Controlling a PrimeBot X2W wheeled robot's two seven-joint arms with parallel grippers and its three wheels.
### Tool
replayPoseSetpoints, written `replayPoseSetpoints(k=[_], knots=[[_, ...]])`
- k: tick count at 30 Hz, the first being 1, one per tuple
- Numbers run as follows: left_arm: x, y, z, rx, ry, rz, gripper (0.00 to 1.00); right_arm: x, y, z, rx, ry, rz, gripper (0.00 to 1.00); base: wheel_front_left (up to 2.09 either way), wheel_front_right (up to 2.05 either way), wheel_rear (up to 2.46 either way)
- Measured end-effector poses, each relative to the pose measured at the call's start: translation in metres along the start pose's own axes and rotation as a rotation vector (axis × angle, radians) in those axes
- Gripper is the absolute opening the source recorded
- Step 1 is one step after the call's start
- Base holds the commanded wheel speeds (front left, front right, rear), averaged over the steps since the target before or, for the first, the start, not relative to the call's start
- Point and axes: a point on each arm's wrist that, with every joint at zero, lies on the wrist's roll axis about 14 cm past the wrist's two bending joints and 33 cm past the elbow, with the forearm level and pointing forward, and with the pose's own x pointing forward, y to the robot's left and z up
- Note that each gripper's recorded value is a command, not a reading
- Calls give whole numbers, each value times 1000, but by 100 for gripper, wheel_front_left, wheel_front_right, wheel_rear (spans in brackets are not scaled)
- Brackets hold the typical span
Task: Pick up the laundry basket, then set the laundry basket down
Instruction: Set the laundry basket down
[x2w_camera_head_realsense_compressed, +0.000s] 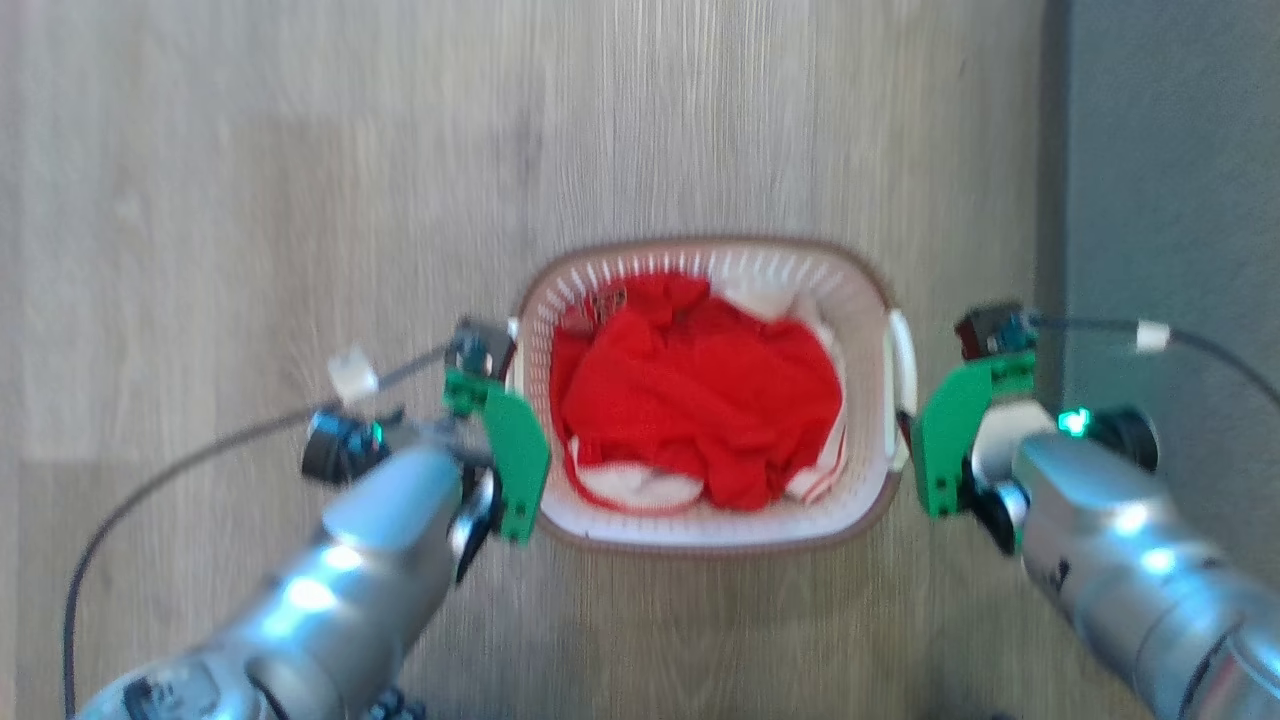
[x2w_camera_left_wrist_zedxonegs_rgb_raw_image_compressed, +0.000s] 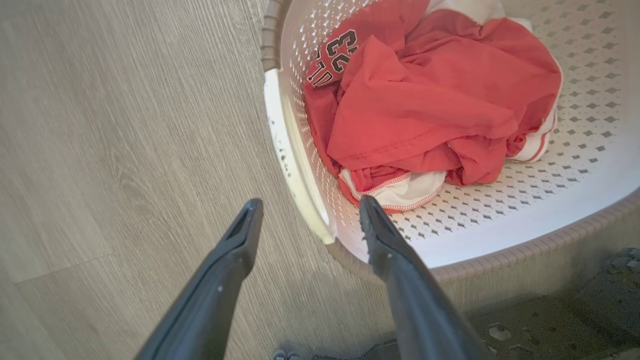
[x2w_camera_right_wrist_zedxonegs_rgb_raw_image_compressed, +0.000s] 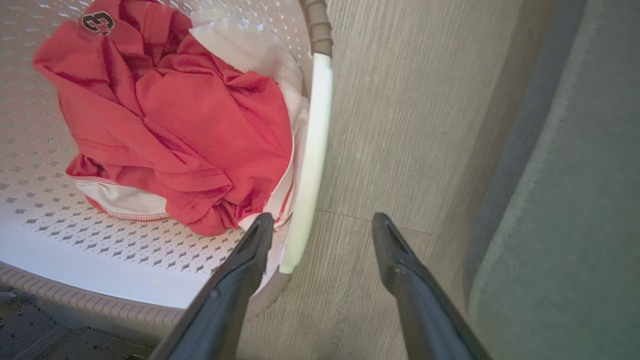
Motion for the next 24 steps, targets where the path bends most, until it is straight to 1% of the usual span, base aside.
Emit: replayPoseSetpoints(k=[5, 7, 11, 16, 19, 21, 24], knots=[[-36, -10, -4, -3, -89, -1, 100, -37, 10, 5, 33, -98, -20, 100, 0, 0, 0], [-51, -9, 3, -20, -158, 16, 100, -52, 14, 10, 80, -157, -27, 100, 0, 0, 0], [-83, -6, 25, -23, -321, 53, 100, -83, 19, 33, 99, -319, -43, 100, 0, 0, 0], [-126, -1, 49, -25, -540, 100, 100, -123, 42, 76, 88, -539, -25, 100, 0, 0, 0], [-148, 1, 59, -46, -631, 122, 100, -147, 59, 104, 94, -647, 19, 100, 0, 0, 0], [-166, 1, 74, -75, -709, 135, 100, -171, 65, 132, 95, -749, 48, 100, 0, 0, 0], [-211, 2, 115, -87, -902, 151, 100, -218, 60, 175, 59, -927, 61, 100, 0, 0, 0]])
